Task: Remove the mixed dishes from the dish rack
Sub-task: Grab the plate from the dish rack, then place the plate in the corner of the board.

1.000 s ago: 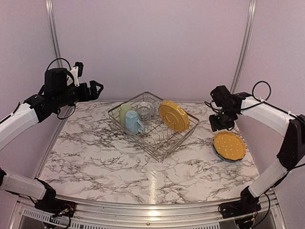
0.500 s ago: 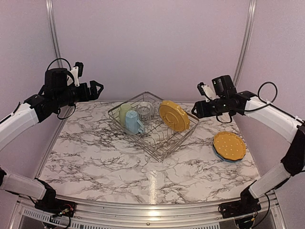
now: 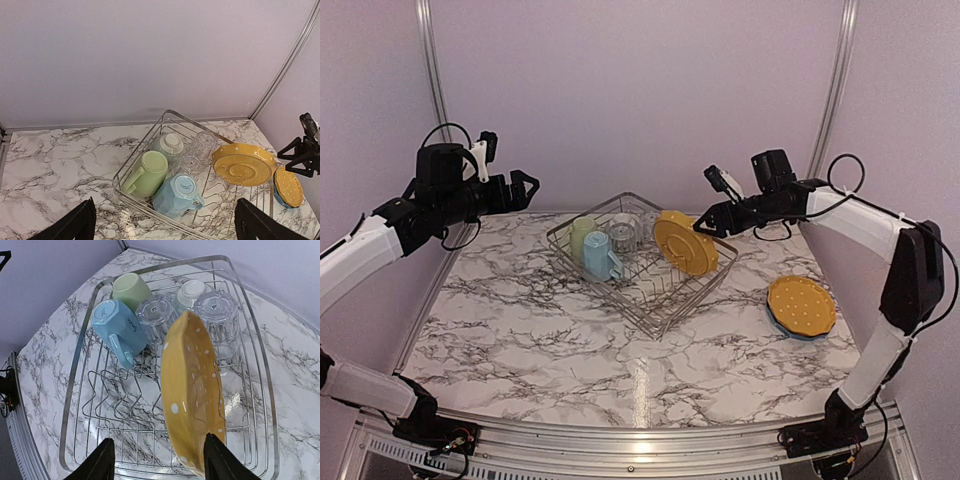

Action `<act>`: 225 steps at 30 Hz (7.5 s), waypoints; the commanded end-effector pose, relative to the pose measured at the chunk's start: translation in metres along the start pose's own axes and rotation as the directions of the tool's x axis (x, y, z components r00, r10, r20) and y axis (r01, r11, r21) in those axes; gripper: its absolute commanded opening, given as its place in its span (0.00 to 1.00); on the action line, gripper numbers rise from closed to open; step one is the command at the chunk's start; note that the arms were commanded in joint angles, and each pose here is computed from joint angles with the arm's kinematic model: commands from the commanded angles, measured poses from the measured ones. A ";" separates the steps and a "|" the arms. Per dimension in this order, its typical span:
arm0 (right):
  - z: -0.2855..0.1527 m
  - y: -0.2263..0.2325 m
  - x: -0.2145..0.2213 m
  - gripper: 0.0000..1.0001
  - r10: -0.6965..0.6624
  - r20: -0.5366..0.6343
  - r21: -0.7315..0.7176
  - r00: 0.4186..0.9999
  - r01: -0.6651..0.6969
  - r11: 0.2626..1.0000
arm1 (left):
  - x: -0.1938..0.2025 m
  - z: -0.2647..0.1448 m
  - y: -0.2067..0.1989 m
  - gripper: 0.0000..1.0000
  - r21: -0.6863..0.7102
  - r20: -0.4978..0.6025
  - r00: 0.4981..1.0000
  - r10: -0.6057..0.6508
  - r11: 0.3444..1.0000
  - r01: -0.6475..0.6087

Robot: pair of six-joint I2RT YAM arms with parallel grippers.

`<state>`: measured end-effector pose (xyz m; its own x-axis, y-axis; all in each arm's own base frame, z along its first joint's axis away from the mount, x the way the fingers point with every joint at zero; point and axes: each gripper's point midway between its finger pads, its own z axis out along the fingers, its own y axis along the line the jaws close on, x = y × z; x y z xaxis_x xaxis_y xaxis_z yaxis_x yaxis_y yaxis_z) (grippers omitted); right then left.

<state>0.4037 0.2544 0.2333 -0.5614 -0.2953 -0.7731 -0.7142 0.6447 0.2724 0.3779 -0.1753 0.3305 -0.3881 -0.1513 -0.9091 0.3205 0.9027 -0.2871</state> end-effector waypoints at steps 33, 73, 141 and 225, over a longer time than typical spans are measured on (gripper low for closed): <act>0.029 -0.012 0.019 0.24 0.065 -0.080 -0.509 0.995 -0.096 0.856 | 0.007 0.009 0.000 0.99 0.005 -0.032 0.999 0.001 1.000 -0.001; -0.013 0.005 -0.058 0.00 0.329 0.018 -0.480 0.944 -0.280 0.831 | 0.003 0.005 -0.003 0.99 0.021 -0.020 1.000 -0.003 1.000 0.004; -0.103 0.067 -0.129 0.00 0.446 0.250 -0.467 0.860 -0.296 0.833 | 0.003 0.005 -0.009 0.99 0.051 -0.025 1.000 -0.019 0.999 0.020; -0.094 -0.119 0.187 0.00 0.378 -0.099 0.792 0.920 -0.157 0.590 | -0.001 -0.001 -0.017 0.99 0.099 -0.009 0.999 -0.038 0.994 0.039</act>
<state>0.3289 0.0614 0.1018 -0.8666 -0.0776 -0.4929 -0.0295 0.9941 -0.1048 0.3719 -0.1887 0.3298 -0.4243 -0.1691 -0.8896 0.3752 0.8613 -0.3427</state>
